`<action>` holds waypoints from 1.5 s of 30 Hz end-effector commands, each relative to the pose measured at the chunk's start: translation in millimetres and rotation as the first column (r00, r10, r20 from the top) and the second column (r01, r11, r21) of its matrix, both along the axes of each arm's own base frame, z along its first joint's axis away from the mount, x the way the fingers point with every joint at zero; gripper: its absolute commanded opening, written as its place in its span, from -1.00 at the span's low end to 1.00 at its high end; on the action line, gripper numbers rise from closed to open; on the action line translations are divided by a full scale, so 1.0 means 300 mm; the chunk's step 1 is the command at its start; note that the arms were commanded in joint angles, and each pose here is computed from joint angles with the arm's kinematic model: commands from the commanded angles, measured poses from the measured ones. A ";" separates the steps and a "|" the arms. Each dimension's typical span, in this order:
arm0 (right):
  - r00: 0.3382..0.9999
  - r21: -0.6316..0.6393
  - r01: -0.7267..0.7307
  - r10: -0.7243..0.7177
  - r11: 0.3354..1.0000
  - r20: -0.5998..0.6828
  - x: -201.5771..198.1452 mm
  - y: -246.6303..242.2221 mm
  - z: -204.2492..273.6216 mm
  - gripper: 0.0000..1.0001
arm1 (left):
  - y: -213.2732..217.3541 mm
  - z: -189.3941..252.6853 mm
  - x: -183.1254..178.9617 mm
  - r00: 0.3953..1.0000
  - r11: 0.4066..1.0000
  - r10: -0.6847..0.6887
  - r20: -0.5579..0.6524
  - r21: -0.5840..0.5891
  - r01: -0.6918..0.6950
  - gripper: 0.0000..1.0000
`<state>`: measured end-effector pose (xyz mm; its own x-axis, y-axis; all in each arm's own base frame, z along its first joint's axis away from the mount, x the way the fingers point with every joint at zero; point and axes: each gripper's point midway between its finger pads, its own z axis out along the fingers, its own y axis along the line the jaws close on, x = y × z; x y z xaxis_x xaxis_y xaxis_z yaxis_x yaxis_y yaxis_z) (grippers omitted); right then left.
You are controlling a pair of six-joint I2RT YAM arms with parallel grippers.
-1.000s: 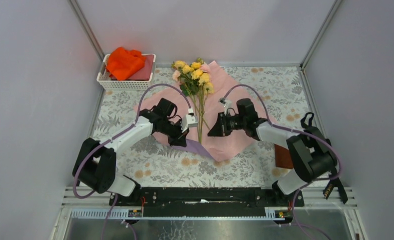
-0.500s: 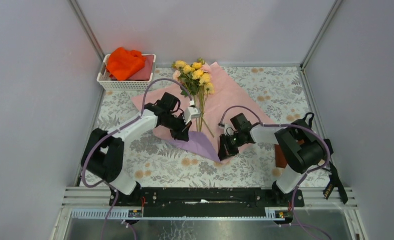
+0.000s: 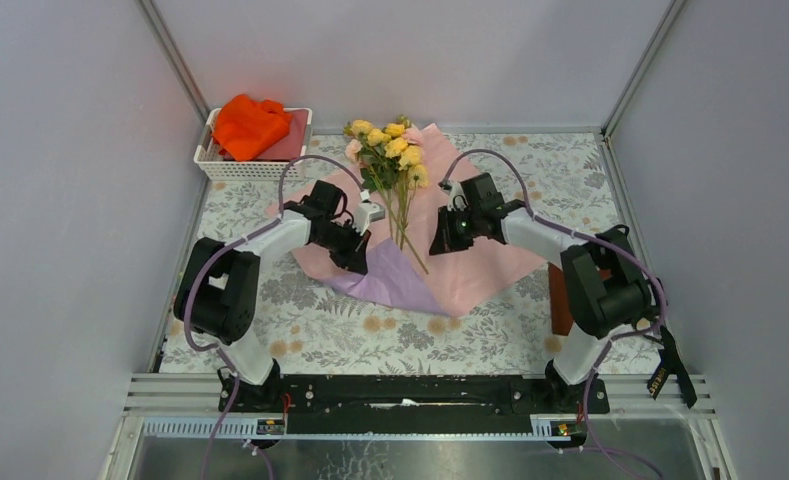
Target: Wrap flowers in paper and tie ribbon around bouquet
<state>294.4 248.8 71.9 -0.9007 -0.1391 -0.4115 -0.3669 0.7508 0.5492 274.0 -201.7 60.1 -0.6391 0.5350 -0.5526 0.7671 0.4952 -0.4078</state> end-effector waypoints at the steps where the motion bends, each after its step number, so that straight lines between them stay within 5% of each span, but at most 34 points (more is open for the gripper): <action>1: 0.996 -0.027 0.076 -0.075 0.997 0.050 0.163 0.048 -0.073 -0.87 | -0.026 -0.007 0.061 0.998 0.997 0.055 -0.021 -0.048 -0.056 -1.00; 11: 0.994 0.011 -0.079 0.080 0.997 -0.070 0.032 0.188 -0.218 -0.88 | -0.018 -0.026 0.059 0.995 0.995 0.075 -0.066 -0.057 -0.078 -1.00; 16: 0.970 0.141 -0.183 0.202 0.973 -0.135 -0.124 0.223 -0.164 -0.90 | -0.022 -0.013 0.057 0.996 0.995 0.069 -0.058 -0.069 -0.073 -1.00; 20: 0.984 0.091 -0.146 0.154 0.985 -0.084 -0.117 0.128 -0.086 -0.83 | -0.022 -0.016 0.054 0.995 0.995 0.072 -0.065 -0.068 -0.076 -1.00; 26: 0.992 0.023 -0.122 0.121 0.992 0.046 -0.079 0.004 0.016 -0.34 | -0.020 -0.028 0.061 0.994 0.994 0.082 -0.071 -0.061 -0.086 -1.00; 33: 0.950 0.312 -0.304 0.264 0.900 0.167 -0.213 0.089 0.135 0.66 | -0.013 -0.039 0.072 0.992 0.993 0.105 -0.073 -0.047 -0.108 -1.00; 41: 0.946 0.262 -0.324 0.309 0.909 0.100 -0.311 0.150 -0.024 0.63 | -0.003 -0.042 0.082 0.991 0.992 0.119 -0.066 -0.034 -0.121 -1.00; 43: 0.950 0.263 -0.311 0.304 0.913 0.069 -0.316 0.149 -0.040 0.48 | 0.007 -0.039 0.091 0.990 0.991 0.130 -0.060 -0.033 -0.132 -1.00; 45: 0.948 0.278 -0.316 0.312 0.907 0.060 -0.321 0.157 -0.022 0.11 | 0.022 -0.037 0.101 0.988 0.988 0.146 -0.057 -0.032 -0.148 -1.00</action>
